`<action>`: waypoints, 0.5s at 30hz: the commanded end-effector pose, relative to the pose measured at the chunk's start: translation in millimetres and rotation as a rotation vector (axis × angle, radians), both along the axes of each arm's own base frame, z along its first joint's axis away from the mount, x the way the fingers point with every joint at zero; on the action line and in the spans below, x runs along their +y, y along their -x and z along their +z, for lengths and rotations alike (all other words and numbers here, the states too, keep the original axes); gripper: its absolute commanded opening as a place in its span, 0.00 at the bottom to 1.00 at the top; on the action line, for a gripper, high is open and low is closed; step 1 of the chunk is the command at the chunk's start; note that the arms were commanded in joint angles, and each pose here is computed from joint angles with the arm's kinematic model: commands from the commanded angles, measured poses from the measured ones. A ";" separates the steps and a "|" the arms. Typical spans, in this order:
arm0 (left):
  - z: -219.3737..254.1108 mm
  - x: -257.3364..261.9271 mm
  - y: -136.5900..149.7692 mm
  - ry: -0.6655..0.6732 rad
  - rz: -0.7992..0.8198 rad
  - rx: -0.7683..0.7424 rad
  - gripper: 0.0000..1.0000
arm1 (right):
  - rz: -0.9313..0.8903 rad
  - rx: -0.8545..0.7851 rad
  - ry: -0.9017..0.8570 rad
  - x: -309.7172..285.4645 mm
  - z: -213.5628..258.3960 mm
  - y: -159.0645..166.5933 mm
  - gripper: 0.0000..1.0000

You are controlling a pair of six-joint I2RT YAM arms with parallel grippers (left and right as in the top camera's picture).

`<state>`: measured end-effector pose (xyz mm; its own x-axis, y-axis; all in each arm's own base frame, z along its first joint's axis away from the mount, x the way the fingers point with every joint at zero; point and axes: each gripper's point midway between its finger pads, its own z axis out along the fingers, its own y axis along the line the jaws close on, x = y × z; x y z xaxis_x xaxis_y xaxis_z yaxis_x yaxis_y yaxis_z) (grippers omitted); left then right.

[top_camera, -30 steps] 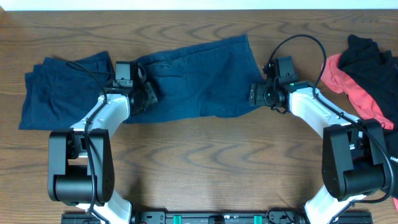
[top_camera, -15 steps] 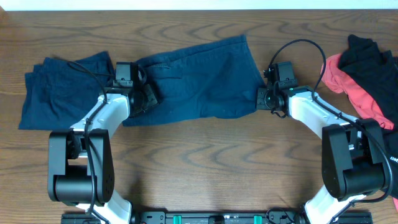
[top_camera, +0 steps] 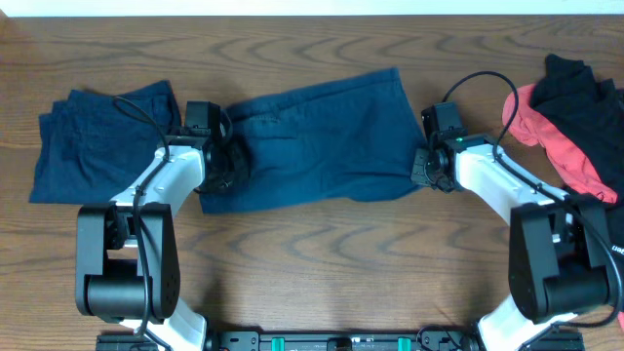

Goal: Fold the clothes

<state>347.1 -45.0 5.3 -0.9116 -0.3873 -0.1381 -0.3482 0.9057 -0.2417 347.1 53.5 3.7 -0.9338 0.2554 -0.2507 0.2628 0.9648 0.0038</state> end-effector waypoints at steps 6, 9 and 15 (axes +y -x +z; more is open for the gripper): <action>-12.7 8.2 51.1 -0.047 -0.082 0.200 0.43 | -0.153 -0.006 0.058 -26.3 45.9 29.8 0.01; -12.2 8.7 59.6 -0.048 -0.090 0.233 0.42 | -0.144 -0.016 0.058 -27.2 59.7 36.7 0.01; -0.4 9.1 62.2 -0.048 -0.087 0.221 0.42 | -0.041 -0.187 0.046 -19.9 80.8 0.2 0.17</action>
